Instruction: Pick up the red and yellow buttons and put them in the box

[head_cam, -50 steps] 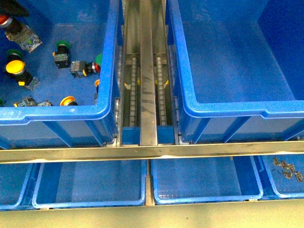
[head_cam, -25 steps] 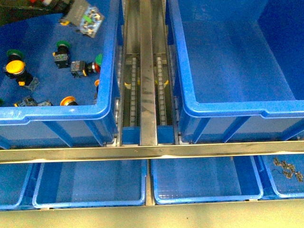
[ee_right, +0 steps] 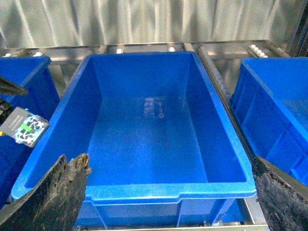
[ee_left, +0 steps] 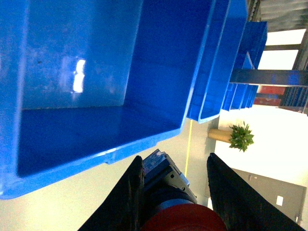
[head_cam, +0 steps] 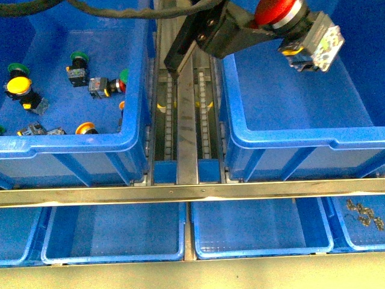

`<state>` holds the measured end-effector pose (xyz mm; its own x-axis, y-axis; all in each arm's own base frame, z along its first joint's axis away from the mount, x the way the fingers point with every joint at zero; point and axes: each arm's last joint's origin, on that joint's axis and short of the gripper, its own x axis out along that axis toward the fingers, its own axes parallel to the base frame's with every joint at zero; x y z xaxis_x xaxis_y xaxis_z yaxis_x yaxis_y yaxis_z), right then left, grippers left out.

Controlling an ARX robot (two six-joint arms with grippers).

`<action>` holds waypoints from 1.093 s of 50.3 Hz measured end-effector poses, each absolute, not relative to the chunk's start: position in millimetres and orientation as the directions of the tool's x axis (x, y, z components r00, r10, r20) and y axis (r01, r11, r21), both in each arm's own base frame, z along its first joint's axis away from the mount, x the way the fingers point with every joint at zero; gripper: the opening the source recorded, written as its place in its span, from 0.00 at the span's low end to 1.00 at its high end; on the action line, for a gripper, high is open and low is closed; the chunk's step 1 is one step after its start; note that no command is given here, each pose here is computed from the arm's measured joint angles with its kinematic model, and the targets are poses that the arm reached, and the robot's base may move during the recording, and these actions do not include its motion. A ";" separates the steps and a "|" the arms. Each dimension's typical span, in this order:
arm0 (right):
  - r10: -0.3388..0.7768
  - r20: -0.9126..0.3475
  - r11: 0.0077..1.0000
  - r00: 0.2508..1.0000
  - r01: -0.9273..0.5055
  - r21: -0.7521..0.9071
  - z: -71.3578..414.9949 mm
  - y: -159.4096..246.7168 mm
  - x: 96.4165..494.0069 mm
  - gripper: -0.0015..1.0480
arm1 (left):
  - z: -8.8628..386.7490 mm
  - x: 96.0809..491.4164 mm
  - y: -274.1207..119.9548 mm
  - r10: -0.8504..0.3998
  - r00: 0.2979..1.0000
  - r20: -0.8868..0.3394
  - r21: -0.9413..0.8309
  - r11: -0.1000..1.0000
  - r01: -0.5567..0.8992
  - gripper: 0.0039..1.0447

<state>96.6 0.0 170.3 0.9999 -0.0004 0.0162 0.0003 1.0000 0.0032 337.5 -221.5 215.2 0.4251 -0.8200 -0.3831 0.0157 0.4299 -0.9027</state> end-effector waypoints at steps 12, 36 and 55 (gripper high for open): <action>-0.045 -0.385 0.999 0.922 0.042 -0.014 179.3 10.1 113.3 0.94 | 213.3 344.7 -230.2 -0.815 0.434 -0.384 -0.906 0.423 -0.007 0.31; 0.429 -0.470 0.696 0.771 -0.614 -0.371 202.6 78.1 209.2 0.94 | 209.2 351.2 -226.0 -0.814 0.445 -0.374 -0.913 0.408 -0.022 0.31; 0.441 -0.449 0.536 0.777 -0.629 -0.563 207.1 81.0 250.9 0.94 | 208.4 353.1 -226.8 -0.813 0.444 -0.376 -0.912 0.409 -0.024 0.31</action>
